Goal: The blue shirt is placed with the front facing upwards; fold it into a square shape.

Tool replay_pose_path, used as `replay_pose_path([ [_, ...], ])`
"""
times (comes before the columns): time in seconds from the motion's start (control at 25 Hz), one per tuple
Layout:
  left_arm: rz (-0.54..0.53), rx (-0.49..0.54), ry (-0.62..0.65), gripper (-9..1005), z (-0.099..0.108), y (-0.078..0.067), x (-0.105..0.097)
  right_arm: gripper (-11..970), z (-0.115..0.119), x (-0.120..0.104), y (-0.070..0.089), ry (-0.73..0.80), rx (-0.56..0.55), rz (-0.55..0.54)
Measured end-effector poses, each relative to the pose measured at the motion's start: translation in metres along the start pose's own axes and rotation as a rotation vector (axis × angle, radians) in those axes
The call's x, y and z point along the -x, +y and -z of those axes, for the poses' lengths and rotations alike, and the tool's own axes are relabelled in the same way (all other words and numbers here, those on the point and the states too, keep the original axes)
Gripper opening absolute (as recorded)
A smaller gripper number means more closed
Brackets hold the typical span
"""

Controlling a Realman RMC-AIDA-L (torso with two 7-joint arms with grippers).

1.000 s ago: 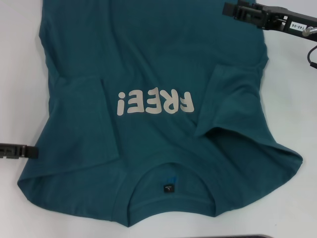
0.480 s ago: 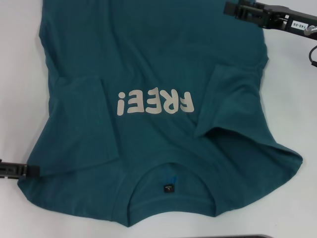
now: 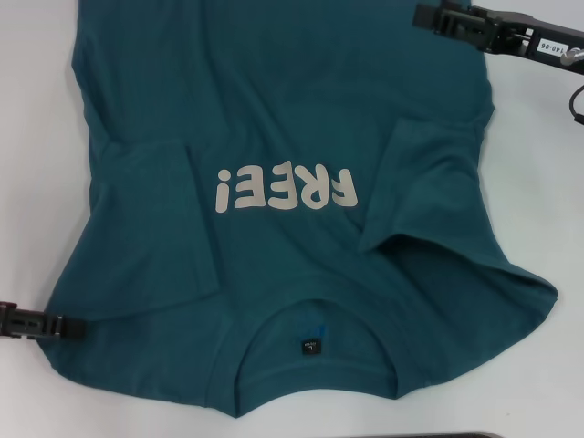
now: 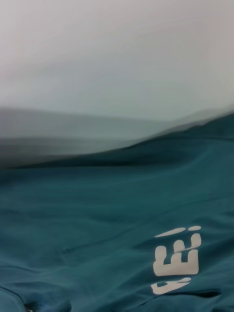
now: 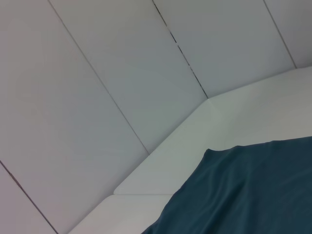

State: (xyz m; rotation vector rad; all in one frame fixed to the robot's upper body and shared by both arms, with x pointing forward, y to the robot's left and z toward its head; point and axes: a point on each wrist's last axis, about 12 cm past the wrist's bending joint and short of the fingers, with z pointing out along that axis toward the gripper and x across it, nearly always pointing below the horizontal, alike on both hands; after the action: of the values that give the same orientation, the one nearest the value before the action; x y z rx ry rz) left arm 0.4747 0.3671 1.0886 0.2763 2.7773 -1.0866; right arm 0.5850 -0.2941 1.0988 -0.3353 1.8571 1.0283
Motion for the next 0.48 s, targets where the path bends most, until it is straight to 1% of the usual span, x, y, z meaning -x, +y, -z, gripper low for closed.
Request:
replay_pose_path([
  [0.48,-0.031,-0.007,0.008,832,0.000,-0.007,0.011,727,0.001,-0.001,0.000,-0.001,-0.002,-0.003],
])
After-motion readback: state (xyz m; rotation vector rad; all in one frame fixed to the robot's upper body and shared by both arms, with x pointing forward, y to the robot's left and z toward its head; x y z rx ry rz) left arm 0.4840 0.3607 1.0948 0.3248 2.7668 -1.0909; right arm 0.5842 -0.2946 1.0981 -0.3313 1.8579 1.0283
